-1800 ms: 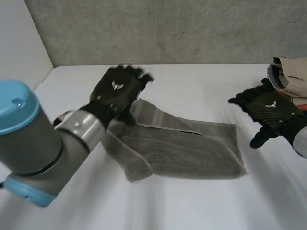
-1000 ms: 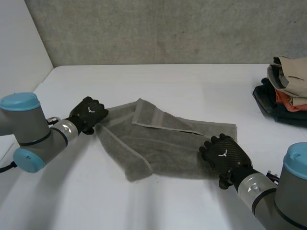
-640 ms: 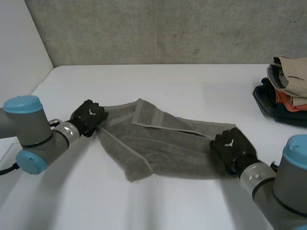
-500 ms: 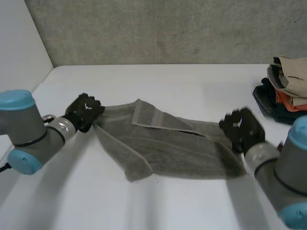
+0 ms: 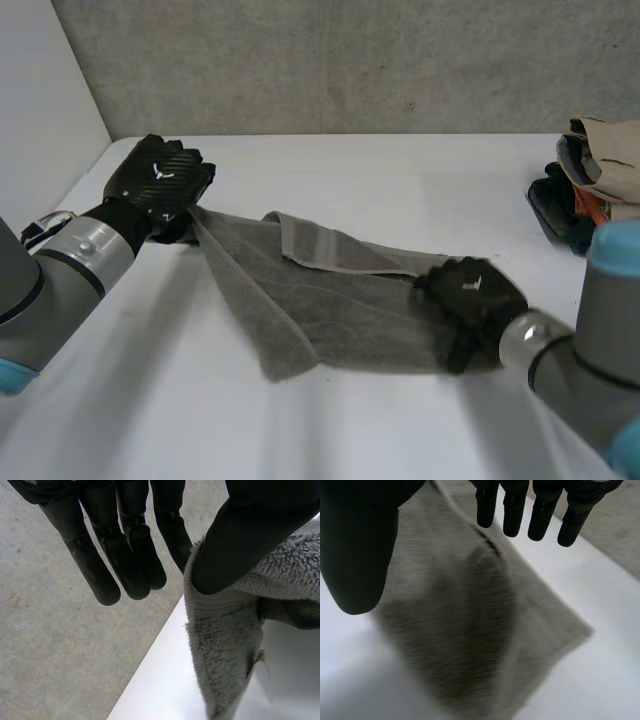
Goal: Fold the laundry.
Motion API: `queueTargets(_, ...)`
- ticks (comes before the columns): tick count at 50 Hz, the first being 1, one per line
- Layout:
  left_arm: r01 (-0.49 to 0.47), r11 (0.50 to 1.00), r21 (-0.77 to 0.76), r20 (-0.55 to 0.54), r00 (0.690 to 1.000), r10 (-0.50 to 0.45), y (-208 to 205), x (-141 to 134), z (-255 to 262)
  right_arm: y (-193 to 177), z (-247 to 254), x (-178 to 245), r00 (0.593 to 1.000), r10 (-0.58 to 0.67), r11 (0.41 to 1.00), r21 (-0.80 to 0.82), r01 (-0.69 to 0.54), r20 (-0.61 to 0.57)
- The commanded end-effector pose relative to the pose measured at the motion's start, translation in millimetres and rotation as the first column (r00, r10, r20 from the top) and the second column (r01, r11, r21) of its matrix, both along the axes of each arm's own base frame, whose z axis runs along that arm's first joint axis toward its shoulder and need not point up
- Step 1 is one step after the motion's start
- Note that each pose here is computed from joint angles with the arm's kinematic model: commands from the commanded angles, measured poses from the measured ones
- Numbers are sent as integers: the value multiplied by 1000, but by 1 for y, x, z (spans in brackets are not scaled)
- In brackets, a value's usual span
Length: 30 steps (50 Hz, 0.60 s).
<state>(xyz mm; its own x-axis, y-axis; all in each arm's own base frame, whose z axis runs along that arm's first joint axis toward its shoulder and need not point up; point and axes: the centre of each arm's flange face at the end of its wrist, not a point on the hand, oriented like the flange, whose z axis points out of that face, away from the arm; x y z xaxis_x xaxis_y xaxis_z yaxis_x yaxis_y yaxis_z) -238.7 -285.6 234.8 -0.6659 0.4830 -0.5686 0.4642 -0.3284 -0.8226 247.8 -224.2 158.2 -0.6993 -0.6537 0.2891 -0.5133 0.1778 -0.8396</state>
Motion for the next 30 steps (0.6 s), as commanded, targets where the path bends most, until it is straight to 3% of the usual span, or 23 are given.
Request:
queueTargets(1, 7, 1000, -17, -2, 1000, -7, -1, -3, 0, 11, -14, 2, 999, 43, 997, -58, -42, 22)
queueTargets(18, 17, 1000, -23, -7, 1000, -18, 4, -8, 3, -2, -38, -1, 998, 38, 995, -85, -43, -54)
queueTargets(21, -9, 1000, -17, -7, 1000, 8, 4, -5, 5, -15, -22, -4, 999, -9, 985, -170, 2, -44)
queueTargets(25, -30, 999, -42, -20, 999, 29, 16, -5, 22, -44, 43, -5, 998, -57, 916, -399, 48, -9)
queueTargets(30, -27, 1000, 0, -82, 996, 27, 37, -2, 43, -85, 88, 12, 999, -46, 836, -547, 51, 22)
